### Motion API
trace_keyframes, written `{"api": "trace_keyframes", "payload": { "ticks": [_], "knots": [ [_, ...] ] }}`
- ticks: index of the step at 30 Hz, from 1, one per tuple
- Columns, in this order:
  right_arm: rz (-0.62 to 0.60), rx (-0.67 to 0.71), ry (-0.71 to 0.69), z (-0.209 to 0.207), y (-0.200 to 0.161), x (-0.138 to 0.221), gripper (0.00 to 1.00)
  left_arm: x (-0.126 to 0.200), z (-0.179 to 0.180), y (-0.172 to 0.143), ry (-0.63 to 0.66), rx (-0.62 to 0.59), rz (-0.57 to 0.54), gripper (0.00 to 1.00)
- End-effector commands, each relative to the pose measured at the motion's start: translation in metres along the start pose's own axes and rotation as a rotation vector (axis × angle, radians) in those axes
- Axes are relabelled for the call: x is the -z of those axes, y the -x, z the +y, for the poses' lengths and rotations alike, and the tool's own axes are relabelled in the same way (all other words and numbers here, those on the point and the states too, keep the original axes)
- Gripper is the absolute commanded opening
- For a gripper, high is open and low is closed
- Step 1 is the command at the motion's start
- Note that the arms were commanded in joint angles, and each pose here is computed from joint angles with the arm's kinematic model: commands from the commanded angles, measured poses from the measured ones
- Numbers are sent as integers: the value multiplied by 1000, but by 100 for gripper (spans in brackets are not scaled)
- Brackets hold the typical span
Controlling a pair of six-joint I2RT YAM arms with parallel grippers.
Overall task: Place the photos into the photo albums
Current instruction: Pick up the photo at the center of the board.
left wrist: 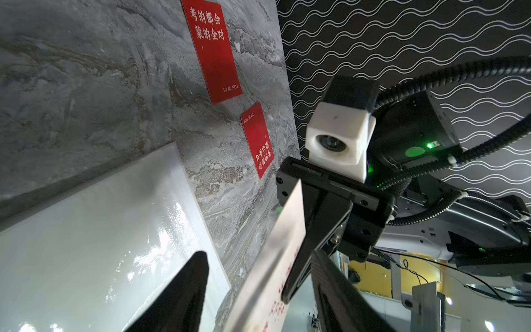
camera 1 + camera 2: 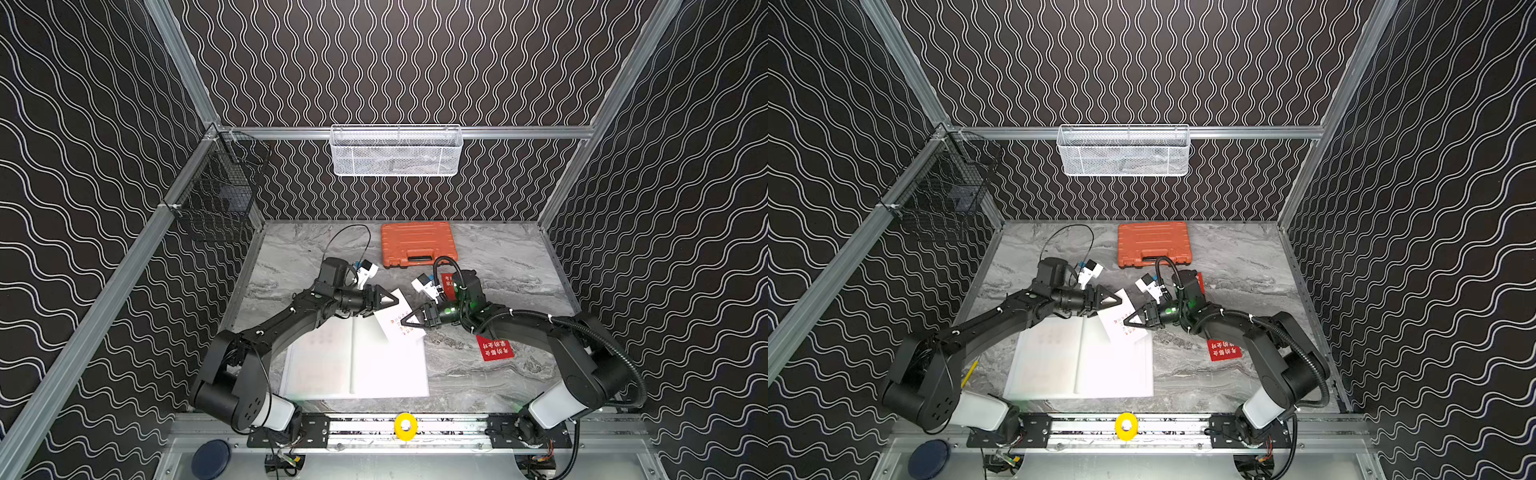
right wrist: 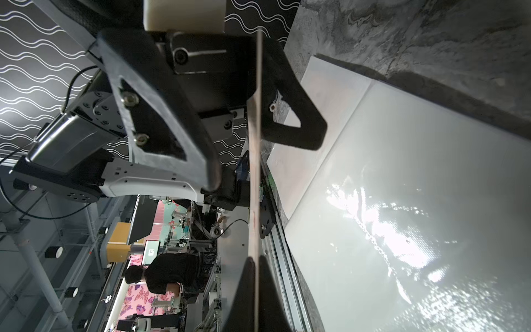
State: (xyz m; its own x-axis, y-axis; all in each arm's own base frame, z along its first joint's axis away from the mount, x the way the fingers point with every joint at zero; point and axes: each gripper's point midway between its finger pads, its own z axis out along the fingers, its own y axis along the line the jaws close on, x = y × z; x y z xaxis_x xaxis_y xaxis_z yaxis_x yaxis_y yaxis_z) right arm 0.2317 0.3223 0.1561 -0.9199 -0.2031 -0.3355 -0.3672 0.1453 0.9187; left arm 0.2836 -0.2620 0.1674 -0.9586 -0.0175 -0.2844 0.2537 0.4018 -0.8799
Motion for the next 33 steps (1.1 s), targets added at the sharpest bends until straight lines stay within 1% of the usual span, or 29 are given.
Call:
{"api": "trace_keyframes", "payload": {
  "ticks": [1, 6, 16, 21, 25, 26, 31, 33],
  "knots": [
    [3, 28, 33, 6, 4, -2, 0, 1, -12, 1, -48, -38, 15, 54],
    [6, 23, 30, 1, 5, -3, 0, 3, -11, -2, -36, -46, 33, 41],
    [-4, 24, 34, 0, 10, 1, 0, 3, -2, -8, 1, -47, 51, 21],
    [-4, 17, 33, -1, 12, 0, 0, 1, -2, -6, -14, -38, 46, 11],
    [-8, 22, 42, 3, 15, 0, 0, -1, -3, -4, -36, -27, 41, 0],
    [-9, 22, 42, 4, 16, 0, 4, -1, -3, -3, -39, -24, 39, 0],
    [-27, 12, 35, 5, 22, 3, 38, 1, 1, 3, -40, 2, 5, 0],
    [-38, 4, 37, 5, 24, 5, 46, 5, 4, 8, -51, 27, -26, 0]
  ]
}}
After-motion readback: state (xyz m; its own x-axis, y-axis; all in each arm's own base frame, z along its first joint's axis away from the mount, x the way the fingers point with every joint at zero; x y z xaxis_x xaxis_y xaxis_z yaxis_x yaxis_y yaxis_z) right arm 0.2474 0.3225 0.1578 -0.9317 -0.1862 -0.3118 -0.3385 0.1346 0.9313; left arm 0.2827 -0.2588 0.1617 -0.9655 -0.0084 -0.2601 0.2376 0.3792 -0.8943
